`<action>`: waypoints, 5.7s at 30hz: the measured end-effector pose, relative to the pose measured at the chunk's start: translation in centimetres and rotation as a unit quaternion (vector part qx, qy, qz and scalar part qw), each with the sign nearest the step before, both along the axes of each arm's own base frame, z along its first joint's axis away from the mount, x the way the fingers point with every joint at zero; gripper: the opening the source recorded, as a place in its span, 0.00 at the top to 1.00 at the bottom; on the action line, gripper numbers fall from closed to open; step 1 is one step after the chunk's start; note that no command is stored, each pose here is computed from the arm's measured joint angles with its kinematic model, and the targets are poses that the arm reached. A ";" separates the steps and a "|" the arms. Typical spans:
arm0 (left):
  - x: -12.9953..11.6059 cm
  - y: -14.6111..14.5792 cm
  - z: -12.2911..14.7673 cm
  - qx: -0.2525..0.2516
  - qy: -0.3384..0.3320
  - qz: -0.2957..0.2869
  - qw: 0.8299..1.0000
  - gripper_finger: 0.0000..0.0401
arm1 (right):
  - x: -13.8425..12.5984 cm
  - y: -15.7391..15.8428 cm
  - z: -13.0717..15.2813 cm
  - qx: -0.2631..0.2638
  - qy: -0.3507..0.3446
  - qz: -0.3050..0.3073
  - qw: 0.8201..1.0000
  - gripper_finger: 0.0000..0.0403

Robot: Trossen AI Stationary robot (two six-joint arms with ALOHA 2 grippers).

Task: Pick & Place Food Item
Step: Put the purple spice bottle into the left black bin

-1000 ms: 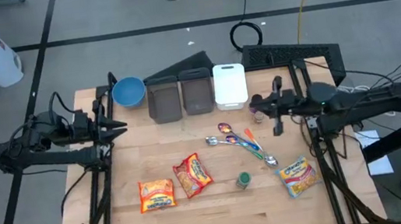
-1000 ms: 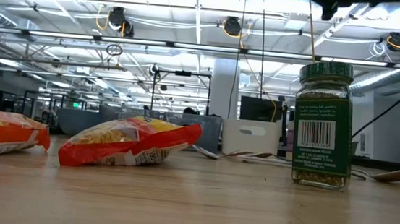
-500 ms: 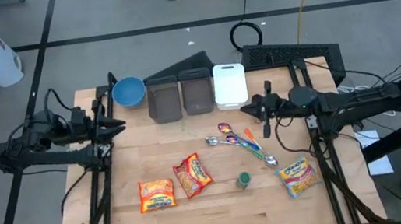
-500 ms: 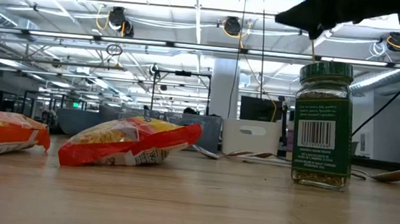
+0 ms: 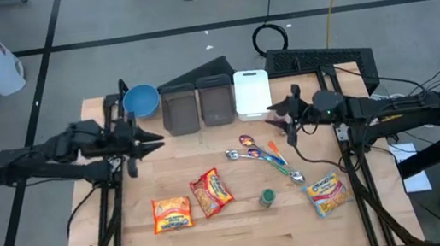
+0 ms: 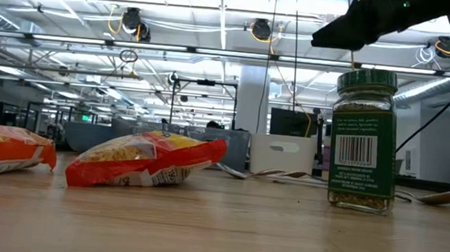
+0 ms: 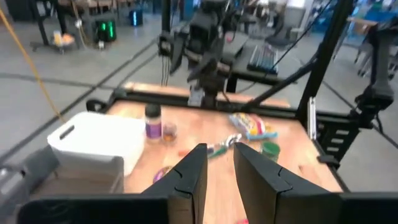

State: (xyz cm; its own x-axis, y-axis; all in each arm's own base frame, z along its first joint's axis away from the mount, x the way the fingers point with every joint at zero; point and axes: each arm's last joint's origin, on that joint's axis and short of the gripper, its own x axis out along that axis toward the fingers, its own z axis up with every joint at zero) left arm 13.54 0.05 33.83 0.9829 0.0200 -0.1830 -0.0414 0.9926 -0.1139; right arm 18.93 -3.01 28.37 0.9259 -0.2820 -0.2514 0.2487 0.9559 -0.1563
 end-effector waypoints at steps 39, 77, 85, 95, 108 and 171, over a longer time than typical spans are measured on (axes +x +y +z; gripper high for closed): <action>4.8 1.3 -1.7 0.073 0.048 0.092 0.992 0.19 | -2.2 -2.6 0.5 0.042 0.189 -0.109 0.975 0.47; 9.1 1.4 -5.2 0.094 0.134 0.052 0.985 0.19 | 0.5 -9.5 -3.3 0.173 0.362 -0.148 0.904 0.15; 9.1 1.4 -5.2 0.093 0.133 0.053 0.985 0.19 | 1.4 -10.1 -4.5 0.180 0.378 -0.144 0.897 0.15; 9.1 1.4 -5.2 0.093 0.133 0.053 0.985 0.19 | 1.5 -10.1 -4.8 0.187 0.387 -0.145 0.891 0.16; 9.1 1.4 -5.2 0.093 0.134 0.053 0.985 0.19 | 1.3 -10.1 -4.9 0.186 0.397 -0.151 0.886 0.26; 11.1 4.3 -5.1 0.030 0.064 0.042 0.997 0.19 | 5.8 -2.6 5.9 0.057 0.301 0.021 0.952 0.53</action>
